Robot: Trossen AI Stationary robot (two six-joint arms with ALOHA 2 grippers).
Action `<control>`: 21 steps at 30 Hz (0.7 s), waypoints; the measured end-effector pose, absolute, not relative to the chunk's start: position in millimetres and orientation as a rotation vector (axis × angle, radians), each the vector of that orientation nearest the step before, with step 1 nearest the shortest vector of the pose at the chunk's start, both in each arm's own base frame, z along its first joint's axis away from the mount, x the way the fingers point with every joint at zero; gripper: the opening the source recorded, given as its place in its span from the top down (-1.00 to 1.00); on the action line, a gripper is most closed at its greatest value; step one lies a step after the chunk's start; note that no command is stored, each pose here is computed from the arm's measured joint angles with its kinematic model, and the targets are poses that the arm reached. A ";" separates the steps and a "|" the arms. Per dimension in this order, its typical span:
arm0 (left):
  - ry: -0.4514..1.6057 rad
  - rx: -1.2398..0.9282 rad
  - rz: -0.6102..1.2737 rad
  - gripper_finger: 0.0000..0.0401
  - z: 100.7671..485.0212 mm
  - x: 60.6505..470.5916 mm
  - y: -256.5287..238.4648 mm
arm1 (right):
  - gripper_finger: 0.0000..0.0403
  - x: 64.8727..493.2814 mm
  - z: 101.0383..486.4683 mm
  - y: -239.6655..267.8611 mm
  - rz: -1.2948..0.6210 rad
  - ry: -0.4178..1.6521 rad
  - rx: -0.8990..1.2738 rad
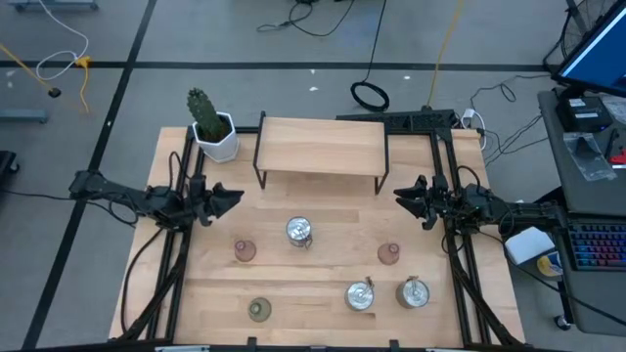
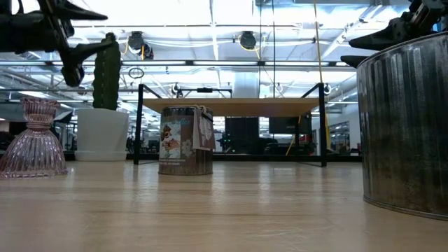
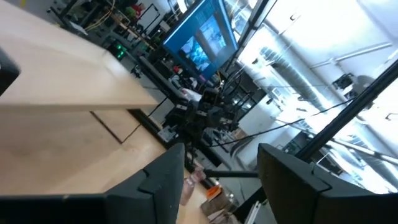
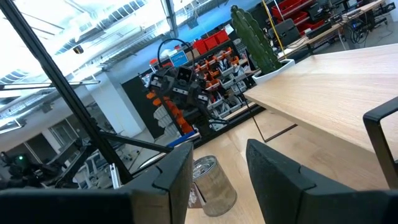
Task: Pick & Place candle stick holders
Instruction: Put the left red candle holder on the shelf
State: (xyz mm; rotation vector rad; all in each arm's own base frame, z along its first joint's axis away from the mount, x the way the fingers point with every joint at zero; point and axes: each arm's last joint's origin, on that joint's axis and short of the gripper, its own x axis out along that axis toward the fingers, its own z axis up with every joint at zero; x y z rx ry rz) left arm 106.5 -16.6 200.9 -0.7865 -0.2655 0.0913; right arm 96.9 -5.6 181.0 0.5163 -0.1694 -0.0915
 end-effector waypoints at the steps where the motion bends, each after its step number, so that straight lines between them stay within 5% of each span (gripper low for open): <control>1: -0.277 -0.787 0.087 -0.01 205.0 106.1 -16.5 | 0.29 96.8 181.0 -5.6 -0.091 -0.170 0.516; 11: -0.137 -0.739 0.138 -0.01 259.4 115.9 -19.3 | 0.29 96.9 180.9 -5.6 -0.091 -0.169 0.516; 21: 0.450 -0.933 0.228 -0.01 286.0 151.2 -34.9 | 0.29 96.8 181.0 -5.6 -0.091 -0.170 0.516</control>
